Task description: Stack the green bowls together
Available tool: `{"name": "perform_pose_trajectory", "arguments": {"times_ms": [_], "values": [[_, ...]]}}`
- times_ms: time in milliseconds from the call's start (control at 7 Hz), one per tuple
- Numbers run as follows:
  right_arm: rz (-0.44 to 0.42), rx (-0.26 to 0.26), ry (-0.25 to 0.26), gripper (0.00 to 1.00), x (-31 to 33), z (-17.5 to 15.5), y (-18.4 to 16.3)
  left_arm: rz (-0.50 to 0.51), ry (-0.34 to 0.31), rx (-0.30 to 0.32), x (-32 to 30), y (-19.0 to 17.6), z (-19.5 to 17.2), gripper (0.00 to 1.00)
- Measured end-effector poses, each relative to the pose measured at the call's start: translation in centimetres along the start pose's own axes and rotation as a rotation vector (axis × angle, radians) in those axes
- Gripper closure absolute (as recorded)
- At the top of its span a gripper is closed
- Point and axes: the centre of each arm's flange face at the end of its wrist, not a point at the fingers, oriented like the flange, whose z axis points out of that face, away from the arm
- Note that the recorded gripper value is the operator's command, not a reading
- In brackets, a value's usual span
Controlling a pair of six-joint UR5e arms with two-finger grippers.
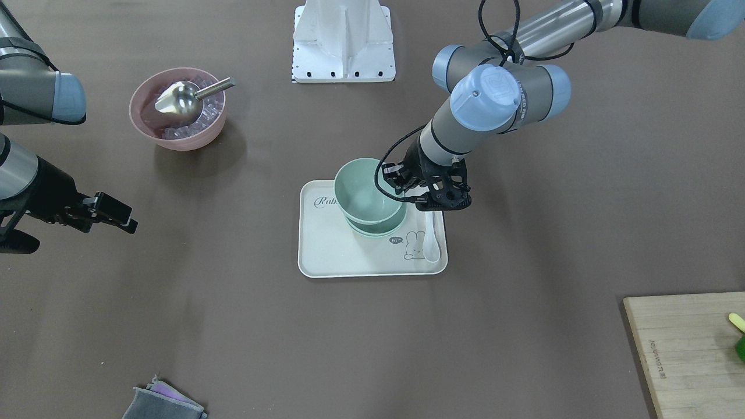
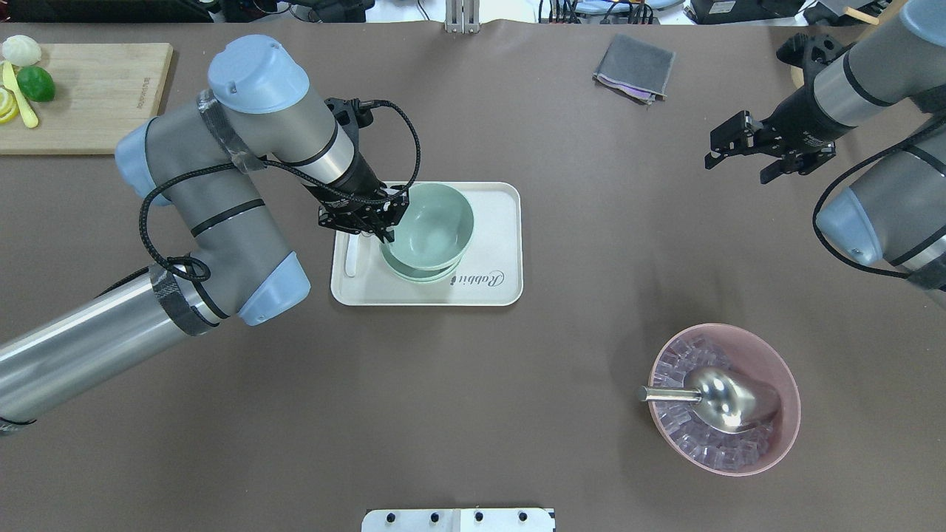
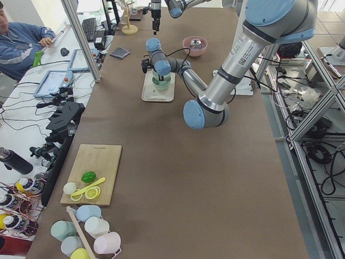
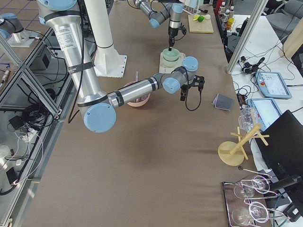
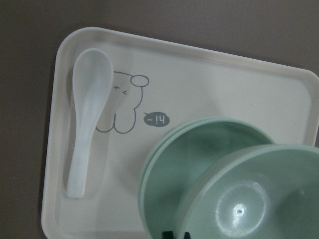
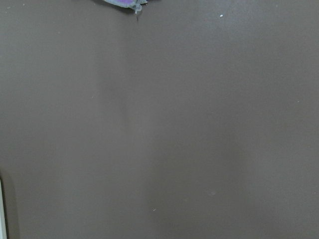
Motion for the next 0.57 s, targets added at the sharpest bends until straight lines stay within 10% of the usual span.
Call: {"name": "perform_pose_trajectory", "arguments": {"times_ms": [286,429,571], "values": [[0.0,-0.001,-0.001,0.0,-0.01,-0.01,0.02,0.007,0.002,0.001,-0.09,-0.14,0.15,1.0],[0.0,-0.001,-0.001,0.0,-0.03,-0.03,0.03,0.008,0.001,0.001,-0.14,-0.19,0.16,0.01],[-0.001,-0.001,-0.002,0.0,-0.03,-0.06,0.02,0.007,-0.002,0.003,-0.25,-0.29,0.27,0.02]]}}
